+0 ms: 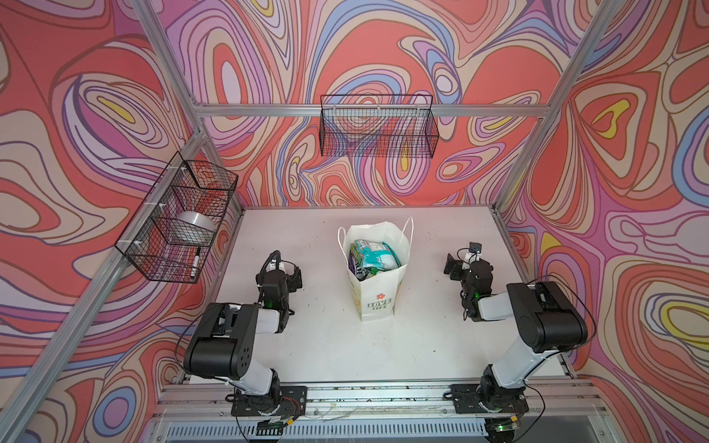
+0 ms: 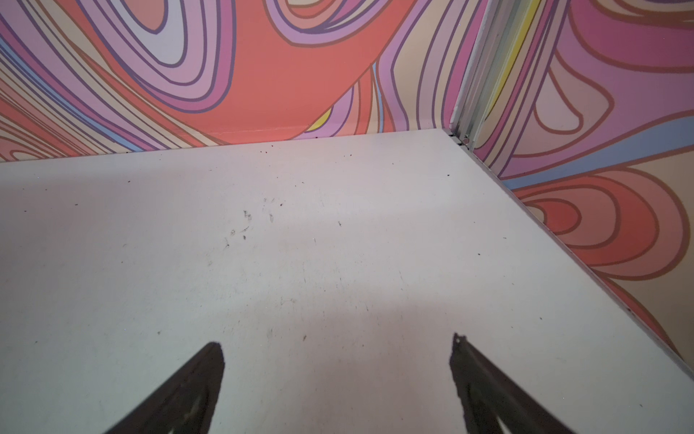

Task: Place the snacks into the paper bag
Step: Reset both arms

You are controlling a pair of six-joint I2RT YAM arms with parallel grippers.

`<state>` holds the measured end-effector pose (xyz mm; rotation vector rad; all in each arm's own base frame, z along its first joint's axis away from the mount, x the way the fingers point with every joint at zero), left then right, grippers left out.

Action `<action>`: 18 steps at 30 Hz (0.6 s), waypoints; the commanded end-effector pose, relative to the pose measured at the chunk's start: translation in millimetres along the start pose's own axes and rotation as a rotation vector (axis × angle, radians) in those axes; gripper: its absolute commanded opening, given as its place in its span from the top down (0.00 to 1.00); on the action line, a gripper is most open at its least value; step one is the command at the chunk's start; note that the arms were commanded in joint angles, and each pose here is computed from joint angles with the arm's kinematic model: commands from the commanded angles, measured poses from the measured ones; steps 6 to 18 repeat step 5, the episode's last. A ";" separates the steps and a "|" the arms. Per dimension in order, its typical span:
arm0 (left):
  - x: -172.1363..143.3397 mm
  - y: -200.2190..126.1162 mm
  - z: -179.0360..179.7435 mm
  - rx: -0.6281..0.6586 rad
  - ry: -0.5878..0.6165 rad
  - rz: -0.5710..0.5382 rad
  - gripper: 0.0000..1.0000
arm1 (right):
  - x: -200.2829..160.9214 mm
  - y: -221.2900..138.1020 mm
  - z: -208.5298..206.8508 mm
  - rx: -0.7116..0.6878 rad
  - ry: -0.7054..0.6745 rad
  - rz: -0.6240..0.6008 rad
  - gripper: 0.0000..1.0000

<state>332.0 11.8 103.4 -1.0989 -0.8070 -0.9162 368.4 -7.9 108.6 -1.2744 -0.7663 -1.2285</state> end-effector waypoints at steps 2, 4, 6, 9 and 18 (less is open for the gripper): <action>9.5 5.1 -6.4 -0.127 0.006 -0.030 0.00 | -1.7 3.2 1.2 0.014 0.000 0.018 0.02; 9.1 4.1 -6.2 -0.126 0.007 -0.028 0.00 | -1.4 3.4 1.0 0.014 -0.001 0.018 0.02; 9.4 3.1 -6.2 -0.127 0.005 -0.035 0.00 | -1.7 3.3 1.3 0.015 -0.002 0.019 0.02; 9.4 3.1 -6.2 -0.127 0.005 -0.035 0.00 | -1.7 3.3 1.3 0.015 -0.002 0.019 0.02; 9.4 3.1 -6.2 -0.127 0.005 -0.035 0.00 | -1.7 3.3 1.3 0.015 -0.002 0.019 0.02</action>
Point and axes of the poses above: each gripper's point midway between its finger pads, its own y axis out along the fingers, its own z axis along the line the jaws close on, x = y × z, the point moved 6 cm from there along -y, back along the fingers, and after that the axes turned 13 degrees about y, right-handed, at the moved point
